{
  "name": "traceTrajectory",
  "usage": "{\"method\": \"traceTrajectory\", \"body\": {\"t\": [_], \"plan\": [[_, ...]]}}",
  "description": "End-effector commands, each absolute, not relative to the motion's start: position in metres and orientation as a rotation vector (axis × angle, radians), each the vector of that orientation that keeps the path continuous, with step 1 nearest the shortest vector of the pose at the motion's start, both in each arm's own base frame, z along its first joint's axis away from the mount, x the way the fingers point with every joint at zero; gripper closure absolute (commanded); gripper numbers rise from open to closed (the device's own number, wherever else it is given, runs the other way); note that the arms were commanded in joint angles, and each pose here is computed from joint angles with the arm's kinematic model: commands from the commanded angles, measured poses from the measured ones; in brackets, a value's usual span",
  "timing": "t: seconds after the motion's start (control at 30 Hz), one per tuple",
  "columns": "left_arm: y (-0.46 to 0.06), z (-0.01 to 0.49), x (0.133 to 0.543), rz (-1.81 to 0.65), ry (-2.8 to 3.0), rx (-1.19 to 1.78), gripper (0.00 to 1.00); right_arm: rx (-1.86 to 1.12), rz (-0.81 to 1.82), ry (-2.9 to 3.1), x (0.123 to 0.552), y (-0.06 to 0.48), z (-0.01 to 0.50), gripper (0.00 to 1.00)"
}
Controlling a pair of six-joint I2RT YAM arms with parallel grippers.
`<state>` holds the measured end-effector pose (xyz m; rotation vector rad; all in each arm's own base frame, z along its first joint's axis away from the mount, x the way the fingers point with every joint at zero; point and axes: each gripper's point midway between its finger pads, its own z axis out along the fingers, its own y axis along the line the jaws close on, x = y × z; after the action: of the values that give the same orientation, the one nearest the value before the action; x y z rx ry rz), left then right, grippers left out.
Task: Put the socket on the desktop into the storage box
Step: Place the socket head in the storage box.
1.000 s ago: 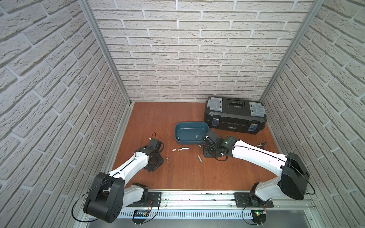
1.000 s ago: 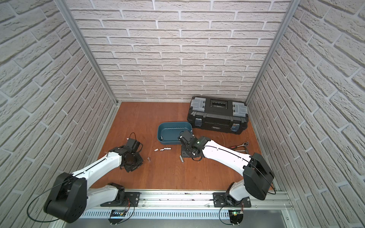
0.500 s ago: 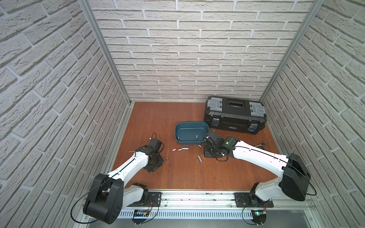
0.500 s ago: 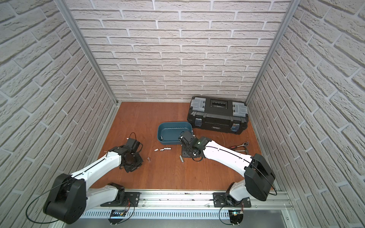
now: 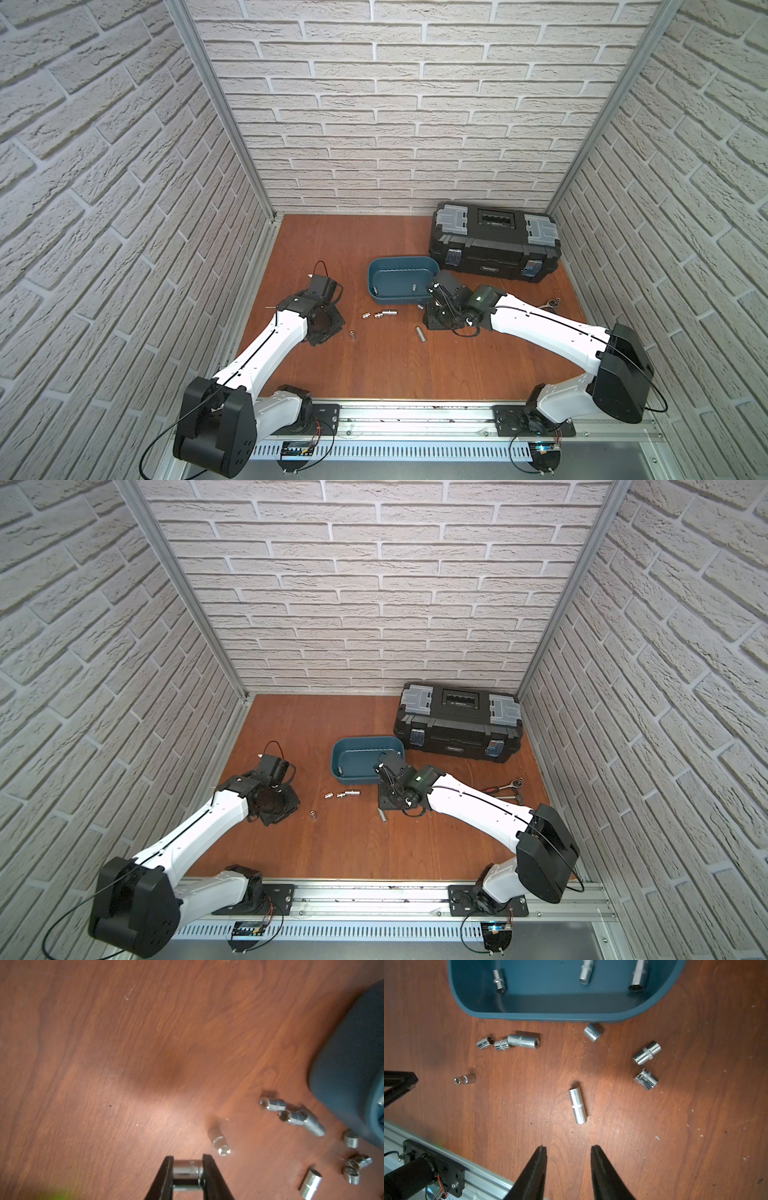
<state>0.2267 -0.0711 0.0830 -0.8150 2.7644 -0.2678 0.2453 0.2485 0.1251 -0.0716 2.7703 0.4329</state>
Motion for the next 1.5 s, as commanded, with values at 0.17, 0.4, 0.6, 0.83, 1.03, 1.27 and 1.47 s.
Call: {"method": "traceTrajectory", "body": {"t": [0.17,0.4,0.6,0.83,1.03,1.27,1.47], "plan": [[-0.088,0.107,0.260,-0.346,2.743,-0.733,0.78,-0.219,0.636,2.662,0.248,0.285,0.161,0.55],[-0.112,0.122,0.289,-0.405,2.737,-0.647,0.78,-0.251,0.711,2.639,0.250,0.299,0.169,0.54],[-0.134,0.131,0.318,-0.430,2.744,-0.564,0.78,-0.257,0.747,2.628,0.250,0.305,0.173,0.54],[-0.162,0.130,0.350,-0.468,2.760,-0.502,0.78,-0.254,0.746,2.614,0.254,0.307,0.179,0.53],[-0.182,0.123,0.371,-0.490,2.787,-0.454,0.79,-0.243,0.731,2.606,0.262,0.310,0.181,0.51],[-0.198,0.118,0.390,-0.495,2.808,-0.400,0.79,-0.215,0.704,2.621,0.263,0.307,0.173,0.51],[-0.210,0.105,0.400,-0.500,2.843,-0.364,0.79,-0.193,0.686,2.630,0.262,0.301,0.168,0.51]]}}
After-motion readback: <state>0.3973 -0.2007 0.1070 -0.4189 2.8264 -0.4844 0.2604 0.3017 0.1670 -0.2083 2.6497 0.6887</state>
